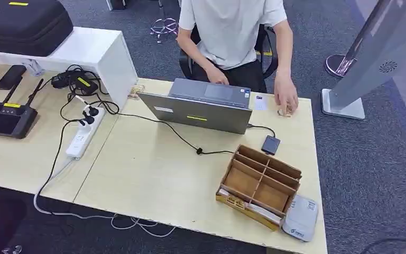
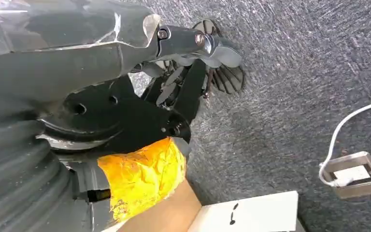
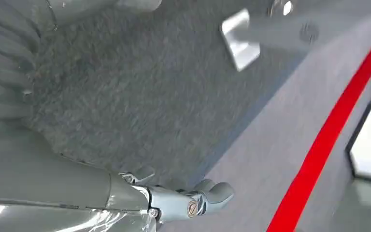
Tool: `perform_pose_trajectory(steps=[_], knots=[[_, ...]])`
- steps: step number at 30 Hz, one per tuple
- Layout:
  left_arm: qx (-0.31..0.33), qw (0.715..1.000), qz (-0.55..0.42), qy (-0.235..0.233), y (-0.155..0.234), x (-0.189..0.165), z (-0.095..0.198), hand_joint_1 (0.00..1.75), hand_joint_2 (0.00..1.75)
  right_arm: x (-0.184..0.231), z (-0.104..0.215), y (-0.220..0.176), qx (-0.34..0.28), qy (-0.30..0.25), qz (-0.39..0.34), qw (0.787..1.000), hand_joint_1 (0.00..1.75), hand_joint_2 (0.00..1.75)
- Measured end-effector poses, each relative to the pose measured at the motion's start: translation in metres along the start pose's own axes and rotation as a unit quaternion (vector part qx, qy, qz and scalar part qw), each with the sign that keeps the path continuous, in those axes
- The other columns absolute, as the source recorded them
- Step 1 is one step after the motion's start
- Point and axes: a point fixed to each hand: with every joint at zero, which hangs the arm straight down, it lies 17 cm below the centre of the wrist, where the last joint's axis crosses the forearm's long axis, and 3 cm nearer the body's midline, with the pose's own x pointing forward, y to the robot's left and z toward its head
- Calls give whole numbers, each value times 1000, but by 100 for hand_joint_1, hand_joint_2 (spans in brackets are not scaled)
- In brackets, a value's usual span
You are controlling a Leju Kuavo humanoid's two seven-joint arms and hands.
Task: Pass the card to the sensor for recognition and then transmit it.
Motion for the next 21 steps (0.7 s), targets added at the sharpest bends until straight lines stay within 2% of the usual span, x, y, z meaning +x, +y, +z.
perform_pose_trajectory(steps=[5,8,13,18,21], knots=[[1,1000,10,-1,0,2,0,0,175,-22,-5,-50,-44,17,13,999,0,175],[3,1000,18,0,2,3,-1,0,175,-49,0,-81,-65,35,25,997,0,175],[3,1000,26,2,-1,-2,1,0,175,-114,30,-120,-83,82,43,992,0,175],[4,999,32,3,-2,-3,1,0,175,-149,48,-136,-92,127,49,986,0,175],[5,999,34,5,-3,-8,2,0,175,-187,77,-149,-91,172,59,979,0,175]])
